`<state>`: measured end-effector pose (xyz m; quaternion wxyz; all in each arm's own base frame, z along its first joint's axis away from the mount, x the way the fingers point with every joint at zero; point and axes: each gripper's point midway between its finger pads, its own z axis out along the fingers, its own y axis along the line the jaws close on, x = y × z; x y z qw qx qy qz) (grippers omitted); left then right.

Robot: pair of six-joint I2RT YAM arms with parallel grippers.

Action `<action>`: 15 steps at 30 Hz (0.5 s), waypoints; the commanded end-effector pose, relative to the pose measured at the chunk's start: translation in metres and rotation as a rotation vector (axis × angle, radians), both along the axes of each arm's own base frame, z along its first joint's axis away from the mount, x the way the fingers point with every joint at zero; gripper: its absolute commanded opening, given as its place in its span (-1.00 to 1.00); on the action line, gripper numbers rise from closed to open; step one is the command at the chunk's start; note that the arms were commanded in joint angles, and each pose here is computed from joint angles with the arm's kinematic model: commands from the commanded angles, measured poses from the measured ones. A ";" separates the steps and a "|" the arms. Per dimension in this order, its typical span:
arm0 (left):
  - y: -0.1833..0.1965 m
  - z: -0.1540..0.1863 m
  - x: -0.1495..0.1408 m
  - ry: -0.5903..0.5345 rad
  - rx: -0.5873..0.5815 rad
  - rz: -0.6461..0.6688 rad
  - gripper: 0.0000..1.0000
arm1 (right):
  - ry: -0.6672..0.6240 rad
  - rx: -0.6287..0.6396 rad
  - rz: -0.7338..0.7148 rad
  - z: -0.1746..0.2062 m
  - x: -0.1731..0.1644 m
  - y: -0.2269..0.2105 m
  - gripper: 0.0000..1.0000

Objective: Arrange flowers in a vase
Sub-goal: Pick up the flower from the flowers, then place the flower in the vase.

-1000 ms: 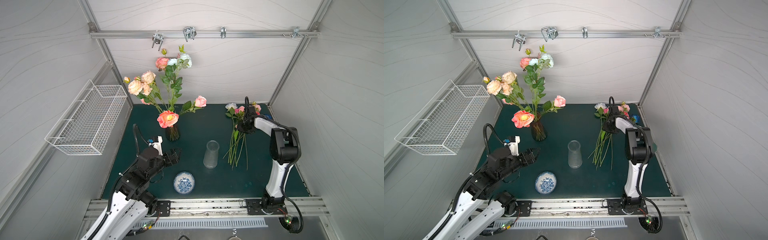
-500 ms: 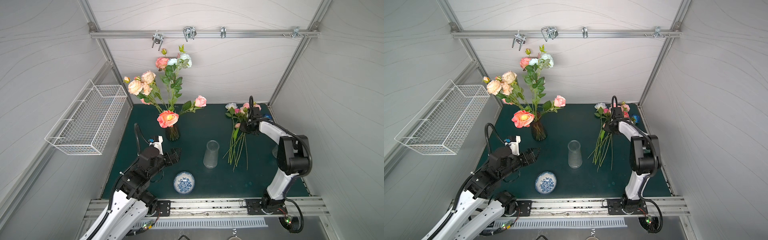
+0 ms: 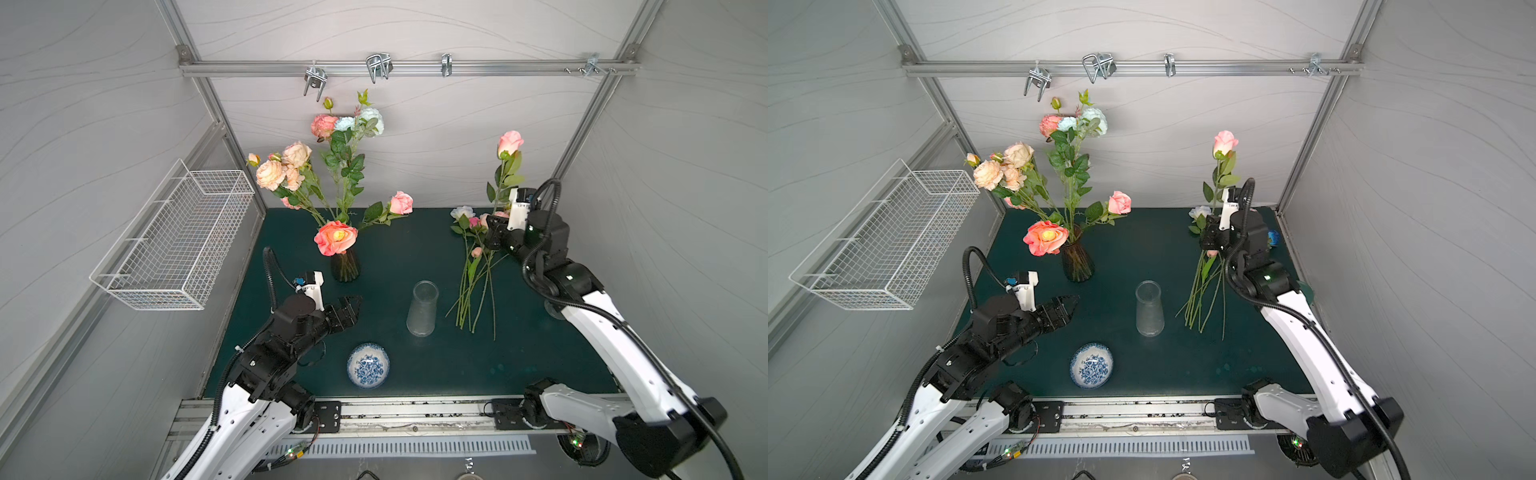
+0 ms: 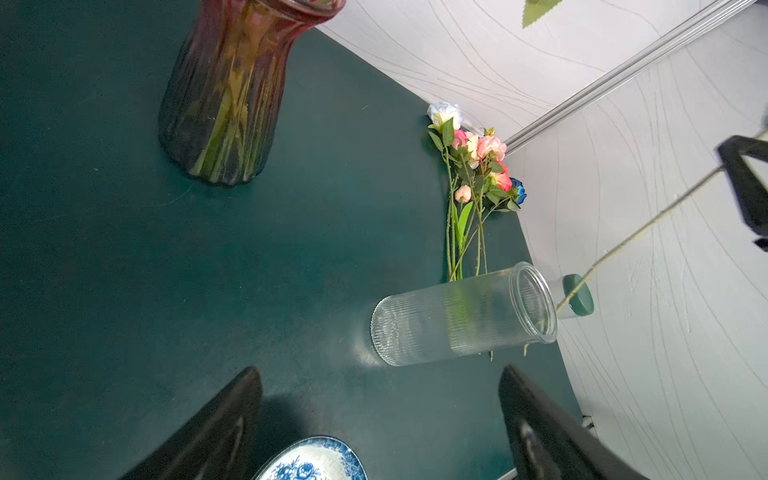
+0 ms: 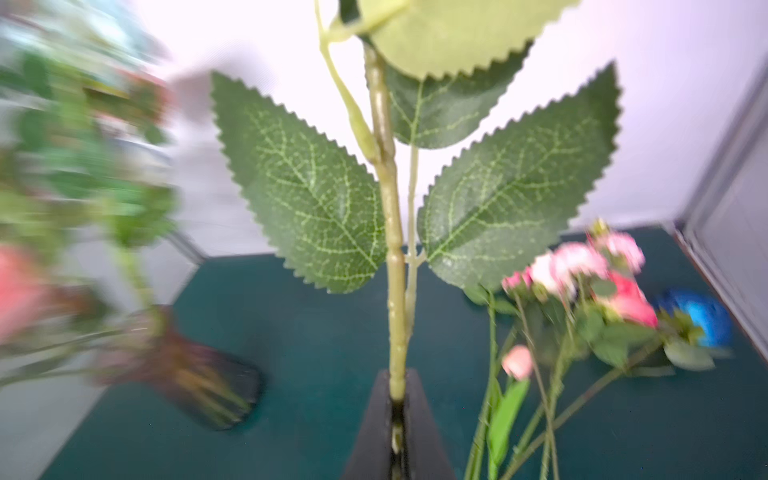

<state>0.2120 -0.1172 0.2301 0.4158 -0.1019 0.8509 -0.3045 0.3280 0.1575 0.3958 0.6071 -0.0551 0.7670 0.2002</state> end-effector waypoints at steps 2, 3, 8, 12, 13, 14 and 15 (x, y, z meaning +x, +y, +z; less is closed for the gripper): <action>0.002 0.028 -0.001 -0.067 -0.027 0.002 0.83 | -0.209 0.018 0.158 0.069 -0.052 0.026 -1.00; 0.001 0.028 -0.002 -0.067 -0.026 -0.001 0.83 | -0.237 0.031 0.209 0.078 -0.063 0.034 -1.00; 0.002 0.030 -0.003 -0.072 -0.028 -0.001 0.83 | -0.382 0.055 0.415 0.118 -0.098 0.081 -1.00; 0.003 0.031 -0.005 -0.074 -0.032 -0.001 0.83 | -0.430 0.044 0.459 0.127 -0.088 0.109 -1.00; 0.003 0.031 -0.005 -0.073 -0.032 0.000 0.83 | -0.434 0.040 0.459 0.125 -0.082 0.115 -1.00; 0.003 0.032 -0.005 -0.075 -0.033 0.001 0.83 | -0.435 0.034 0.464 0.122 -0.078 0.121 -1.00; 0.004 0.031 -0.006 -0.073 -0.032 0.003 0.83 | -0.440 0.030 0.469 0.121 -0.075 0.125 -1.00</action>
